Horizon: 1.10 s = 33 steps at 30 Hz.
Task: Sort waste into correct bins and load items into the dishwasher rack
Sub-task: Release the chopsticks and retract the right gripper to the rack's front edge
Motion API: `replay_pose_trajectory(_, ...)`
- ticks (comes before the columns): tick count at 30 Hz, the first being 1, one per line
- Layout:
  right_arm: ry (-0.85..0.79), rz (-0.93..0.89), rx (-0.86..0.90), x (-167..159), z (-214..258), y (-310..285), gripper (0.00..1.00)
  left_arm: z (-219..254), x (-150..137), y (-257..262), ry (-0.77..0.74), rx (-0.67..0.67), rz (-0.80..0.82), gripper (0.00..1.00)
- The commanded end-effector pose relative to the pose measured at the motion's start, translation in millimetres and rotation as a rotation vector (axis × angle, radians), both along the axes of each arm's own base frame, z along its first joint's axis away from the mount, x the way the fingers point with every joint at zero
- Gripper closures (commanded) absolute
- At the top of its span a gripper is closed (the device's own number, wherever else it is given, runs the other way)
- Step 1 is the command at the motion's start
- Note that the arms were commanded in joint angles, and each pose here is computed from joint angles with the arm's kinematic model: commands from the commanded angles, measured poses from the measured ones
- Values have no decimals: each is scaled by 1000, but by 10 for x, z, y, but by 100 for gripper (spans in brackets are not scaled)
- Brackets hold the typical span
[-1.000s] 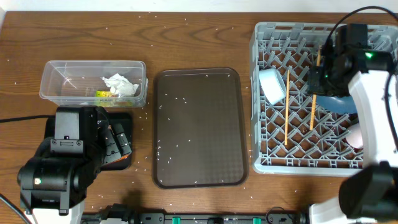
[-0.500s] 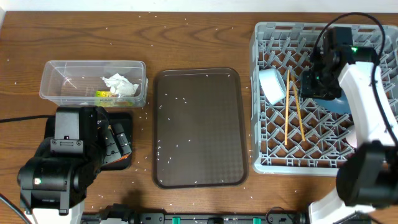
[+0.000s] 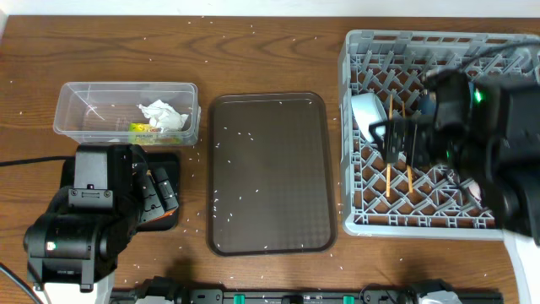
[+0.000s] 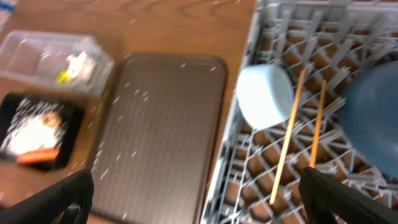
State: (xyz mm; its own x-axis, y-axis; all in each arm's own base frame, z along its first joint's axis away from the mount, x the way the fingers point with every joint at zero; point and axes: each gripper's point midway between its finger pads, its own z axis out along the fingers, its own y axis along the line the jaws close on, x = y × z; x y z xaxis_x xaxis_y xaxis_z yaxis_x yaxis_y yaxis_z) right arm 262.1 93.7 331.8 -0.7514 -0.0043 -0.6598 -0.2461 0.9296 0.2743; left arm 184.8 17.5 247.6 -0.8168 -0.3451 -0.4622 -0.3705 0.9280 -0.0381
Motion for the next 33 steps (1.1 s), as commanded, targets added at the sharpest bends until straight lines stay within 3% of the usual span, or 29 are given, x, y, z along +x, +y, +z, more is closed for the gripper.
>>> replay_pose_trajectory(1, 2, 25, 22, -271, 76, 37, 1, 53, 3, 34, -16, 9, 20, 2)
replay_pose_trajectory(12, -199, -65, -223, -746, 274, -508, 1, 53, 3, 34, -16, 9, 20, 2)
replay_pose_trajectory(19, -462, -103, -278, -618, 336, -641, 1, 53, 3, 34, -16, 9, 20, 2)
replay_pose_trajectory(33, -516, -148, -273, -453, -1234, -690, 1, 53, 3, 35, -16, 9, 20, 2)
